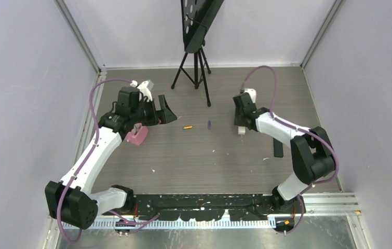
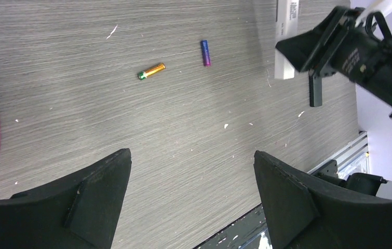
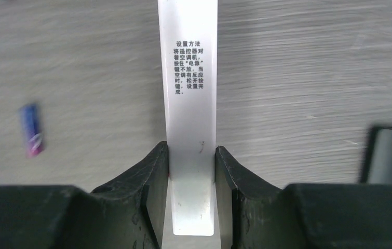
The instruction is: Load the batteries into the remote control
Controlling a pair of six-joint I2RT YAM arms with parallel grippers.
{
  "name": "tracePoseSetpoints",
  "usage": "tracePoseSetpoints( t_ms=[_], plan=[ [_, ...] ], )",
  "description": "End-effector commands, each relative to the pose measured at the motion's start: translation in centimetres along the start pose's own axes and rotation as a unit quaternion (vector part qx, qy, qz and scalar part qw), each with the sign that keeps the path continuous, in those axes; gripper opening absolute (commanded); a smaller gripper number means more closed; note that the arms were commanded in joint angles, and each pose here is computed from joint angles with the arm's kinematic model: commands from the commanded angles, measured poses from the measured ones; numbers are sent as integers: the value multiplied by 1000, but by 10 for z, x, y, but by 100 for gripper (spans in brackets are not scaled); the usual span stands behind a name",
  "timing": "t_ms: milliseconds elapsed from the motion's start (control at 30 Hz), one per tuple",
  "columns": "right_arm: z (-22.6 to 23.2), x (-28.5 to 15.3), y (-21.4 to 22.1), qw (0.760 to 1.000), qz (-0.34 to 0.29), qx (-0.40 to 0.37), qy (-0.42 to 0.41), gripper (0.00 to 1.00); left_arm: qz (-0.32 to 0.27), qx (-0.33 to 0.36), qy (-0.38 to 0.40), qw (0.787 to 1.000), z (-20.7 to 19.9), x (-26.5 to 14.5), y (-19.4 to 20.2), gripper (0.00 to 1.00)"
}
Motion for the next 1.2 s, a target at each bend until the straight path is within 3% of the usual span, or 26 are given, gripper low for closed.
tracePoseSetpoints(
  t_ms=[0,200,400,567,700,833,967,1167],
  plan=[
    [-38,31,-18,996,-21,63,63,24,-6,7,15,1000,-5,-8,1,90],
    [-48,59,-23,997,8,54,51,30,0,6,15,1000,-4,-9,4,91],
    [-57,60,-19,994,46,76,68,60,0,9,6,1000,-1,-9,5,91],
    [-73,27,-25,989,31,106,96,76,0,12,1,1000,1,-9,5,91],
    [-101,-2,-15,977,24,149,152,79,0,15,-1,1000,2,-10,6,91],
    [-145,-25,17,941,0,218,259,79,0,16,2,1000,2,-10,7,92],
    [-170,-29,57,911,34,273,308,79,-1,15,13,1000,-1,-8,7,92],
    [-165,-21,64,914,72,296,267,79,1,16,19,1000,-1,-8,10,92]
  ],
)
Point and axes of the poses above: each gripper's point midway between its finger pads, its own x axis out along the fingers, its own z axis along the line the jaws close on, y = z × x, the point moved 4 cm from there along -x, back along the fingers, and after that the axes turned 2 degrees about -x, right-handed, at the moved point
